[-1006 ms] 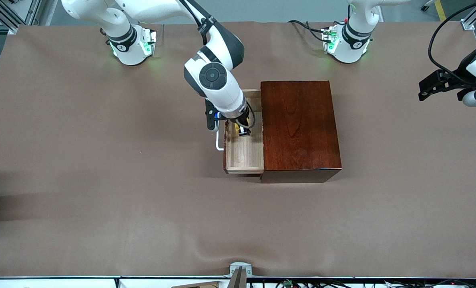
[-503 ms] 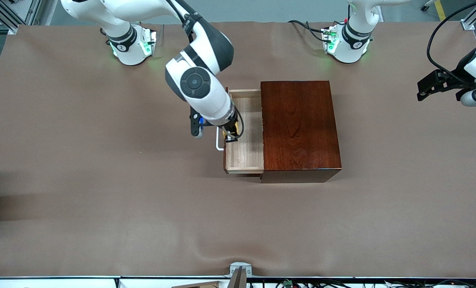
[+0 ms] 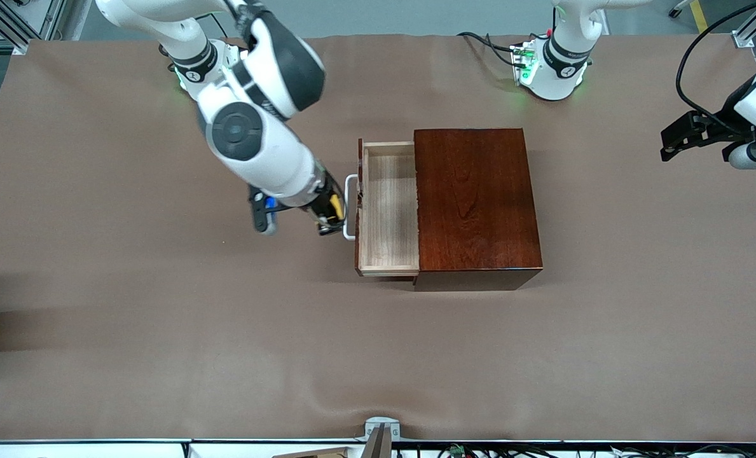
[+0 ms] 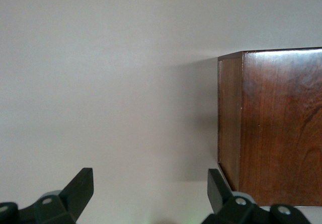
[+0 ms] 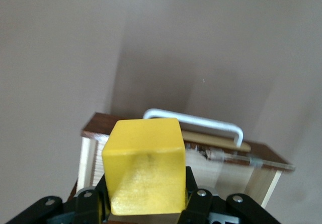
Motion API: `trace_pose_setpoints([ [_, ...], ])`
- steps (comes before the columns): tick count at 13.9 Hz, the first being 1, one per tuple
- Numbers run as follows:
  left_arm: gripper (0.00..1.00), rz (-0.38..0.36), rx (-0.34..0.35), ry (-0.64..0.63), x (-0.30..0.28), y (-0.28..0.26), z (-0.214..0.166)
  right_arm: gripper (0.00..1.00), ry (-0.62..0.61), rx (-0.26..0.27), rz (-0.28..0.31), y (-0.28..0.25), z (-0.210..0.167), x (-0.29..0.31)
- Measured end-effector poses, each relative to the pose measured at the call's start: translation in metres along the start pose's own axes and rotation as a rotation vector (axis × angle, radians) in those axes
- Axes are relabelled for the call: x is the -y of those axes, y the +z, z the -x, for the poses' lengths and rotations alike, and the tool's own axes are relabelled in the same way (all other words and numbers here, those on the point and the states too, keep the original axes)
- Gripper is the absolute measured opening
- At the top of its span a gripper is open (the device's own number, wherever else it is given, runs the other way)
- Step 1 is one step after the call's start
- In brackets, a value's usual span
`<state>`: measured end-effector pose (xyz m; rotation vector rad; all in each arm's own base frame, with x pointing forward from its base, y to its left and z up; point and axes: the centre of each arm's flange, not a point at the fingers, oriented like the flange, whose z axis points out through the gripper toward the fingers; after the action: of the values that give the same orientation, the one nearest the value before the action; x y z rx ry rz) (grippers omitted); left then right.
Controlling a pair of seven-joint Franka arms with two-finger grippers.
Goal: Open drawer, take yellow block, close drawer
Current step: 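Lift the yellow cube out with the right gripper while the left gripper returns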
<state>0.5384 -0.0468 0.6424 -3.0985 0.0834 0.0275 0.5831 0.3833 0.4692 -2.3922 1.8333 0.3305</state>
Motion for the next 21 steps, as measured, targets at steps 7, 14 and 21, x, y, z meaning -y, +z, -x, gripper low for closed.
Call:
trace_pose_setpoints([
  [7, 1.0, 0.0, 0.005, 0.014, -0.008, 0.004, -0.003, 0.56, -0.202, 0.0, 0.103, -0.015, -0.108, 0.009],
  [14, 1.0, 0.0, 0.003, 0.052, -0.032, 0.003, -0.001, 0.56, -0.387, 0.058, 0.172, -0.002, -0.25, 0.0],
  [21, 1.0, 0.025, 0.021, 0.006, -0.179, 0.024, -0.009, 0.56, -0.576, 0.026, 0.22, 0.024, -0.315, -0.016],
])
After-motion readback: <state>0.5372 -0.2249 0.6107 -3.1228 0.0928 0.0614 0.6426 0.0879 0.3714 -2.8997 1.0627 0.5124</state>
